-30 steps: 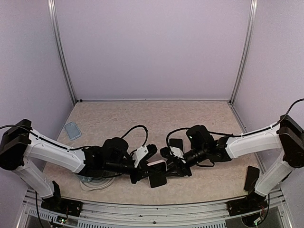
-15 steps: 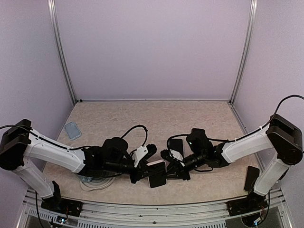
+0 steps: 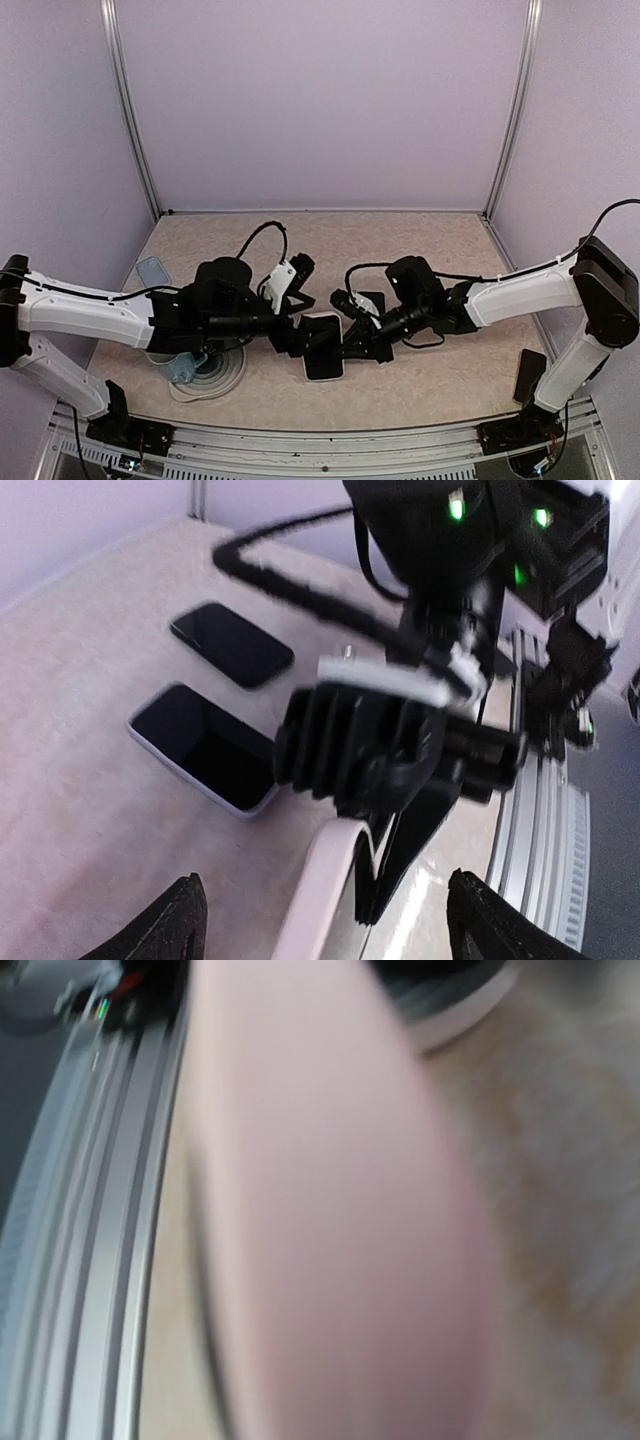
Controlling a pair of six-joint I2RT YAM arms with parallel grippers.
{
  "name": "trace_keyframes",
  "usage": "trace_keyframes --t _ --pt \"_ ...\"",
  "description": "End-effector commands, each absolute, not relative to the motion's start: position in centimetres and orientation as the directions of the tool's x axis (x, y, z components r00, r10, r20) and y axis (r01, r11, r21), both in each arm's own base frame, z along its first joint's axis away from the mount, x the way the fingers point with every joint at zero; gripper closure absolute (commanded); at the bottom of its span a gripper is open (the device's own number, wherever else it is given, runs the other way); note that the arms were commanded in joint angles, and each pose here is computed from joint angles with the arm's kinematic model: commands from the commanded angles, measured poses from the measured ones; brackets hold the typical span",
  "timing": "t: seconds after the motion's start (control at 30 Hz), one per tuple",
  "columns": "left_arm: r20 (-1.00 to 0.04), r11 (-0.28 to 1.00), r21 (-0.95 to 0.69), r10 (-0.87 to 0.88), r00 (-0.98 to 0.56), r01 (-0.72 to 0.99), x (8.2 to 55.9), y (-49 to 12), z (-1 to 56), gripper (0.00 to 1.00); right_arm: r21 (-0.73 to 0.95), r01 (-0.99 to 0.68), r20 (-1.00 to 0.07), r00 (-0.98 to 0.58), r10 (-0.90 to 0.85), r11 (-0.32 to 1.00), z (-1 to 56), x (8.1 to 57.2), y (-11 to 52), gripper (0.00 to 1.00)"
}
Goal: Put the phone into the phone case
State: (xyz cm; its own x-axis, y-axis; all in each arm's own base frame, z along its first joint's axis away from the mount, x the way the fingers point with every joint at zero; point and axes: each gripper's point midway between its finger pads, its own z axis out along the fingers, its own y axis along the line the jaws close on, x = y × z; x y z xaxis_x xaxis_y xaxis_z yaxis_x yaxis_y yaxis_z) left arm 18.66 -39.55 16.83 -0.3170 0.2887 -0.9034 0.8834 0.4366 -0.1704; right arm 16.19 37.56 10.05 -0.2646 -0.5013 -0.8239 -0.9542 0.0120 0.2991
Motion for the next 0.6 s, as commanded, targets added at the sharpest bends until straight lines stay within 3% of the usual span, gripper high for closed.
trace_keyframes --t 0.0,0.23,0.57 --pt "-0.957 0.597 -0.191 0.063 -0.283 0.779 22.3 -36.5 25.7 0.12 0.406 -0.904 -0.789 -0.420 -0.448 0.134 13.5 19.8 38.9 1.00" --pt "-0.936 0.833 -0.310 -0.183 -0.301 0.457 27.0 -27.1 30.5 0.07 0.611 -0.700 -0.585 -0.714 -0.385 0.369 11.1 26.8 39.1 1.00" --pt "-0.904 0.885 -0.334 -0.203 -0.376 0.325 28.0 -24.0 28.3 0.07 0.708 -0.538 -0.366 -0.834 -0.413 0.458 5.6 29.1 37.4 1.00"
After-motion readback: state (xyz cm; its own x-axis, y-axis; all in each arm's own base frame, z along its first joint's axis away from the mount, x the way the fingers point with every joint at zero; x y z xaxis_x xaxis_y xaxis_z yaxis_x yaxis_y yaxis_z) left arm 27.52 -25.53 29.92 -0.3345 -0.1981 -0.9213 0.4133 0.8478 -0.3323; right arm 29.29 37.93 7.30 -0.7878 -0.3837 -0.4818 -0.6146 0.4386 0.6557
